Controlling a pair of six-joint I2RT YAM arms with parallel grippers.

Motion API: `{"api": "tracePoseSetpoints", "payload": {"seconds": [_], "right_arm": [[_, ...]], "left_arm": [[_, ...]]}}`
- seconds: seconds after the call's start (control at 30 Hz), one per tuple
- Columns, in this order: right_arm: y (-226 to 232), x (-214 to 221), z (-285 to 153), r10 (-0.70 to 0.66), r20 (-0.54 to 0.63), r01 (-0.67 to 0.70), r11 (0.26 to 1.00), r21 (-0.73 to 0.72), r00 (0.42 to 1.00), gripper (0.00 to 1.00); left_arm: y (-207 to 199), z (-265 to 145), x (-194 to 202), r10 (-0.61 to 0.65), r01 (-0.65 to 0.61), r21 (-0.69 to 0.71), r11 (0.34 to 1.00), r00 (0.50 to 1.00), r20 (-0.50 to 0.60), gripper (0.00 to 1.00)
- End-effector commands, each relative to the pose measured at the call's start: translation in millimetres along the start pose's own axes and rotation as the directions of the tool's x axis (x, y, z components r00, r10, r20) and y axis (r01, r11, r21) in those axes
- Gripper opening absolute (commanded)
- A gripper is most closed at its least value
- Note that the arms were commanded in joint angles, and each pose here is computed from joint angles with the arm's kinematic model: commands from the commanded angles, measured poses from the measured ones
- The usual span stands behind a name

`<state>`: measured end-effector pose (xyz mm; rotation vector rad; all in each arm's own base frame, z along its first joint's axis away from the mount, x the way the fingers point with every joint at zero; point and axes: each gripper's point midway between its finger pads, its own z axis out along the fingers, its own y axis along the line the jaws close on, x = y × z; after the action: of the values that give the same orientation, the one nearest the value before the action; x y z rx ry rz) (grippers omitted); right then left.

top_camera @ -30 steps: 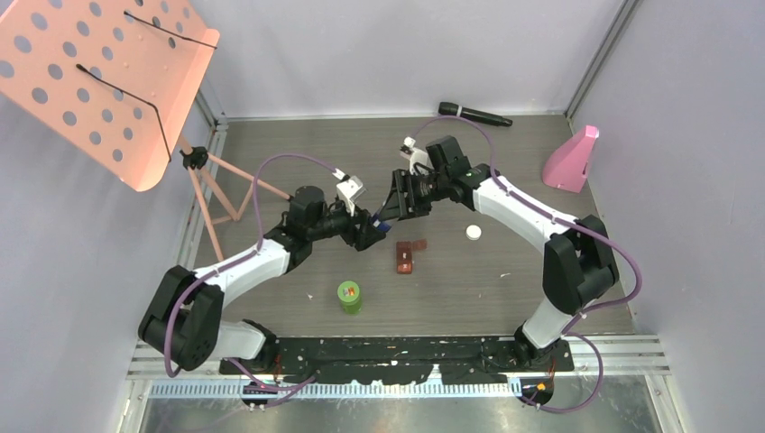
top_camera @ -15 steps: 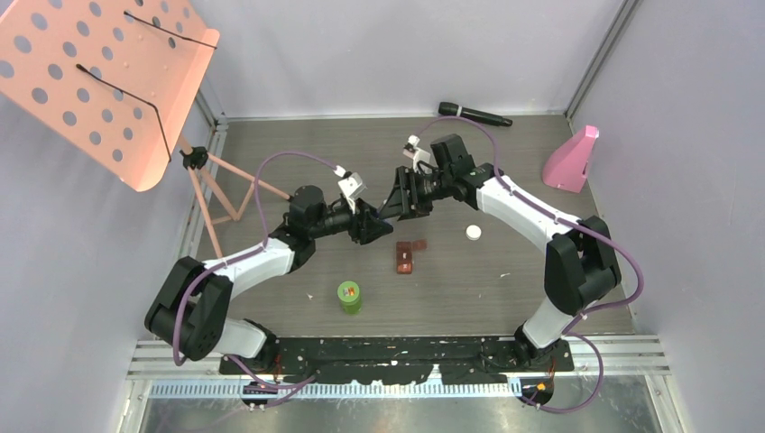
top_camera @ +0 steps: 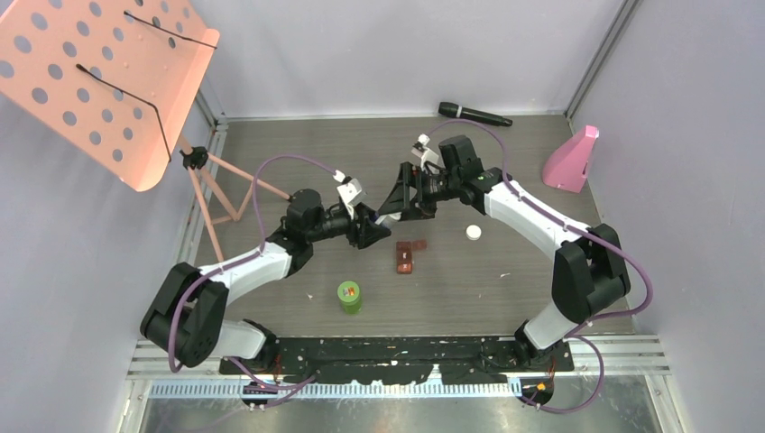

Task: Sort the pills into containers
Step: Pour the pill into the pill container.

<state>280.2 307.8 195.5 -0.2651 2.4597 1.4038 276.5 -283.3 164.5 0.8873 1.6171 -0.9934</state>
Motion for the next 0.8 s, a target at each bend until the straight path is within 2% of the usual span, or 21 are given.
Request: {"api": "tracePoseSetpoints", "payload": {"seconds": [0.0,0.17,0.37,0.43,0.57,0.67,0.77], "right_arm": [[10.3,-3.9,-3.9,0.013,0.027,-0.012,0.999,-0.037,1.000,0.81],[7.8,-6.9,0.3,-0.002,0.030,0.003,0.999,-0.039,1.000,0.70],[15.5,-15.1,11.1,-0.026,0.044,0.030,0.994,-0.103,0.999,0.56],[16.4,-13.4,14.9,-0.021,0.028,0.024,0.993,-0.113,0.999,0.49],[17.4,-10.8,16.5,-0.015,0.025,0.018,0.994,-0.106,1.000,0.39],[14.8,-10.8,15.9,0.002,0.034,0.000,0.997,-0.079,0.999,0.33],[14.6,-10.0,15.8,0.026,0.041,-0.024,0.998,-0.060,0.999,0.32]], "left_arm": [[0.4,-2.9,-21.8,0.084,-0.083,-0.011,0.996,0.995,0.056,0.00],[-2.4,-1.9,-22.7,0.079,-0.080,0.008,0.997,0.995,0.054,0.00],[-5.0,0.6,-21.1,0.067,-0.069,0.035,0.997,0.997,0.042,0.07],[-2.4,0.8,-22.2,0.064,-0.065,0.019,0.998,0.997,0.043,0.14],[7.4,1.2,-24.2,0.050,-0.048,-0.037,0.998,0.998,0.043,0.37],[11.3,2.2,-24.4,0.046,-0.043,-0.055,0.998,0.998,0.042,0.44],[13.1,4.2,-23.3,0.048,-0.046,-0.058,0.997,0.998,0.038,0.47]]}}
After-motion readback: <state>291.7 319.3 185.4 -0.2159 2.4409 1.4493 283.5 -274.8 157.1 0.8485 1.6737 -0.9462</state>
